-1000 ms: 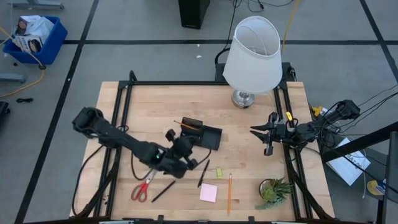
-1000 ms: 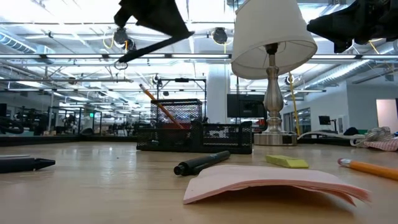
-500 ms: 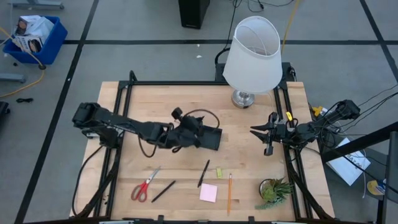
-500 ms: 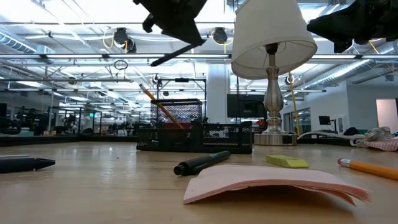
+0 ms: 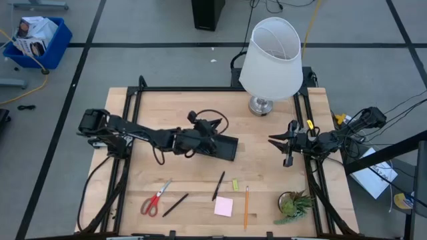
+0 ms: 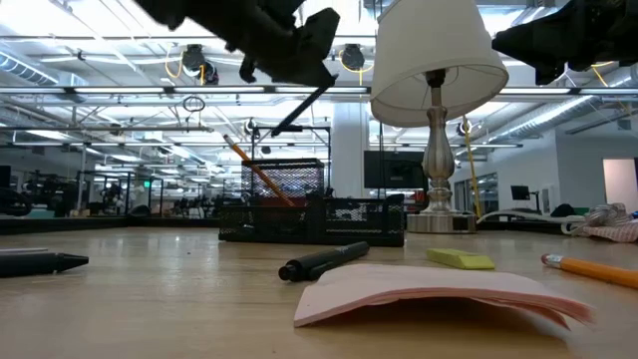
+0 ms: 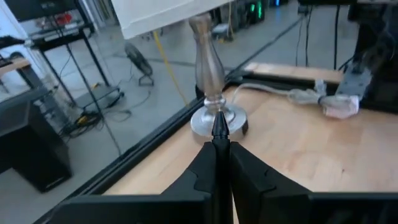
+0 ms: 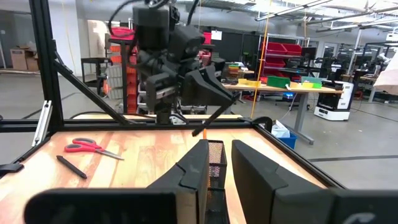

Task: Pick and place office supplies into organizer
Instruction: Put the black pen into the black desk organizer

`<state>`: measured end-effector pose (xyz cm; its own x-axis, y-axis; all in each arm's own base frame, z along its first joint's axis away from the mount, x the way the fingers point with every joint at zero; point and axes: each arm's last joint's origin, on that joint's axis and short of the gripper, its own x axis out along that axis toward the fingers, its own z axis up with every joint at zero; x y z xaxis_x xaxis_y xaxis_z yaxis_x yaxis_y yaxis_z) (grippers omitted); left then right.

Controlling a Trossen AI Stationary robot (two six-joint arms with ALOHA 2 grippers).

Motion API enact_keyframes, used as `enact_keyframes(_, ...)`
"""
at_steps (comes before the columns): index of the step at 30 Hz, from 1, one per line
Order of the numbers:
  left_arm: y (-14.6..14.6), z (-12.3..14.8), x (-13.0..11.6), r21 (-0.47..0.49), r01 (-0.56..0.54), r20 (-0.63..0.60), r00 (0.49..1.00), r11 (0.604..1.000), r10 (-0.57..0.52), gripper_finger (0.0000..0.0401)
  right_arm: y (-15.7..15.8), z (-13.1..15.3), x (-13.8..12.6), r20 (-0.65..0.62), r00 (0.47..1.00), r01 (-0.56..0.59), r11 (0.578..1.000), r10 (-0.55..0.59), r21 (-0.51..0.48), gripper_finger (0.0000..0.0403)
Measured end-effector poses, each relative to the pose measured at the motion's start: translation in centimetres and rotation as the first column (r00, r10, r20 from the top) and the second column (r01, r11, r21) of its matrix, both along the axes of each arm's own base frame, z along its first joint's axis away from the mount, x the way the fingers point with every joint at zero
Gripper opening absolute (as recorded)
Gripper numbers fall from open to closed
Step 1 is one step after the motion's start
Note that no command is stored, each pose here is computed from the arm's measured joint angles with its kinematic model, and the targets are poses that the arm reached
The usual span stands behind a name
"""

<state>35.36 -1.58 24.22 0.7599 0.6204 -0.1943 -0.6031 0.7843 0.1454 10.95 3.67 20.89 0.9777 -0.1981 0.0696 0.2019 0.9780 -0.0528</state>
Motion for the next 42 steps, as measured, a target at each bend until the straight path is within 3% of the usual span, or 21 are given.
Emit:
enact_keyframes(6,0.7,-2.0,-1.5,0.021,0.021,0.140,0.990,1.000,-0.024,0.0043,0.0,0.0,0.0,0.000,1.000,0.000,1.000,0.000,0.000,0.0066)
enact_keyframes(13,1.7,-4.2,-4.1,0.046,0.103,0.285,0.952,0.994,-0.112,0.0029,0.0,0.0,0.0,0.000,1.000,0.000,1.000,0.000,0.000,0.0066)
enact_keyframes(22,3.4,-5.1,-4.9,0.042,0.193,0.295,0.935,0.980,-0.197,0.0080,0.0,0.0,0.0,0.000,1.000,0.000,1.000,0.000,0.000,0.0066)
enact_keyframes(35,2.8,-5.1,-4.9,-0.001,0.259,0.326,0.913,0.966,-0.244,0.0052,0.0,0.0,0.0,0.000,1.000,0.000,1.000,0.000,0.000,0.0066)
enact_keyframes(37,2.3,-5.1,-4.8,-0.041,0.310,0.357,0.893,0.950,-0.276,0.0049,0.0,0.0,0.0,0.000,1.000,0.000,1.000,0.000,0.000,0.0066)
enact_keyframes(42,0.7,-5.2,-4.7,-0.170,0.494,0.445,0.810,0.852,-0.382,0.0058,0.0,0.0,0.0,0.000,1.000,0.000,1.000,0.000,0.000,0.0066)
